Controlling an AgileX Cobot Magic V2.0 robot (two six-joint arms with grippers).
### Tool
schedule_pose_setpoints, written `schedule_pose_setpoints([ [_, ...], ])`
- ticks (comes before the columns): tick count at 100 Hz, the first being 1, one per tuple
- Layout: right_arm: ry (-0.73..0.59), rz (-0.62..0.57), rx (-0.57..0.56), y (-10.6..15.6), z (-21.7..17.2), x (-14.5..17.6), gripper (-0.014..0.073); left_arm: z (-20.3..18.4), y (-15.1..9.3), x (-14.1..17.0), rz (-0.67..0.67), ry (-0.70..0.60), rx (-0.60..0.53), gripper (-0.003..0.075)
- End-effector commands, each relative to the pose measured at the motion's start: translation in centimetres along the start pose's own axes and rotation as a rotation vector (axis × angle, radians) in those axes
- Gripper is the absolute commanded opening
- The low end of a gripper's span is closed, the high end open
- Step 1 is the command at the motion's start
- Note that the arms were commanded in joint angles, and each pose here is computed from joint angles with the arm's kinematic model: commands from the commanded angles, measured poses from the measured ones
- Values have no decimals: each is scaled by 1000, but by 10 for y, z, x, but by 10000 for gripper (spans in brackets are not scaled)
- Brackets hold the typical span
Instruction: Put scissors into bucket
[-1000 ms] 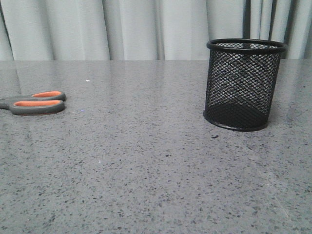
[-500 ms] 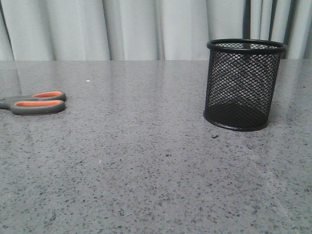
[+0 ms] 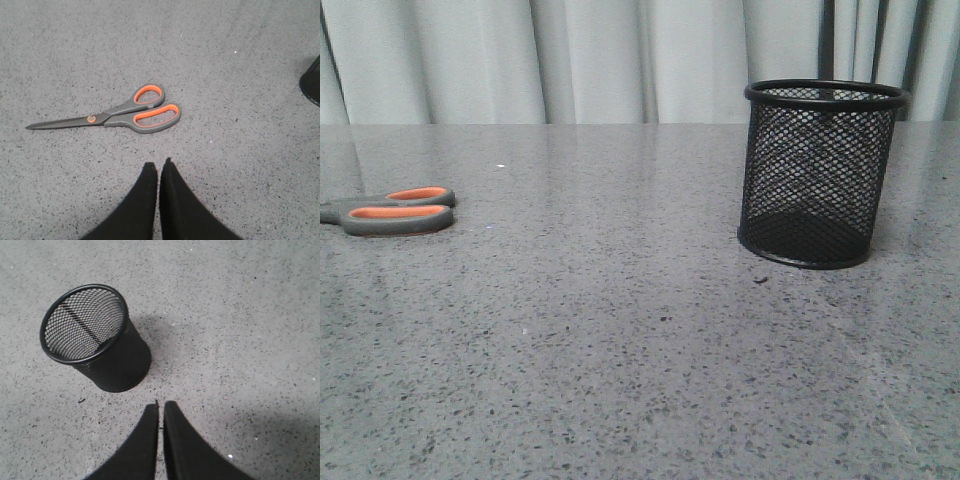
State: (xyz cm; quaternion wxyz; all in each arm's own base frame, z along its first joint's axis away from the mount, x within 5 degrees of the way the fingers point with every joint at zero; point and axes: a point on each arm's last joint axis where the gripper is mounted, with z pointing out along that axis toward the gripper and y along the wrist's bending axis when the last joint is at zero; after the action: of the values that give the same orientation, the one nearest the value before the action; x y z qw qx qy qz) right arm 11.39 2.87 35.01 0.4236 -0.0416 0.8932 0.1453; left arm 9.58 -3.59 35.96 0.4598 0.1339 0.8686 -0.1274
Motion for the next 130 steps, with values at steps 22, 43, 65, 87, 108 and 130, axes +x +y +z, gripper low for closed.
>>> schedule_pose_setpoints([
  [22,7,-13,-22,5,-6,-18,424,-10,-2,-18,10,-96,2,292],
  [43,7,-11,-26,5,-6,-18,423,-8,-2,-21,17,-70,7,337],
  [65,7,-11,-26,5,-6,-18,423,5,0,-42,97,36,24,336],
  [87,15,-17,-27,5,-6,-17,423,42,10,-67,270,248,51,337],
  [108,23,-28,-29,5,-6,-16,423,96,26,-85,514,432,110,337],
  [130,30,-48,-30,6,-6,-16,423,148,37,-85,867,531,266,337],
])
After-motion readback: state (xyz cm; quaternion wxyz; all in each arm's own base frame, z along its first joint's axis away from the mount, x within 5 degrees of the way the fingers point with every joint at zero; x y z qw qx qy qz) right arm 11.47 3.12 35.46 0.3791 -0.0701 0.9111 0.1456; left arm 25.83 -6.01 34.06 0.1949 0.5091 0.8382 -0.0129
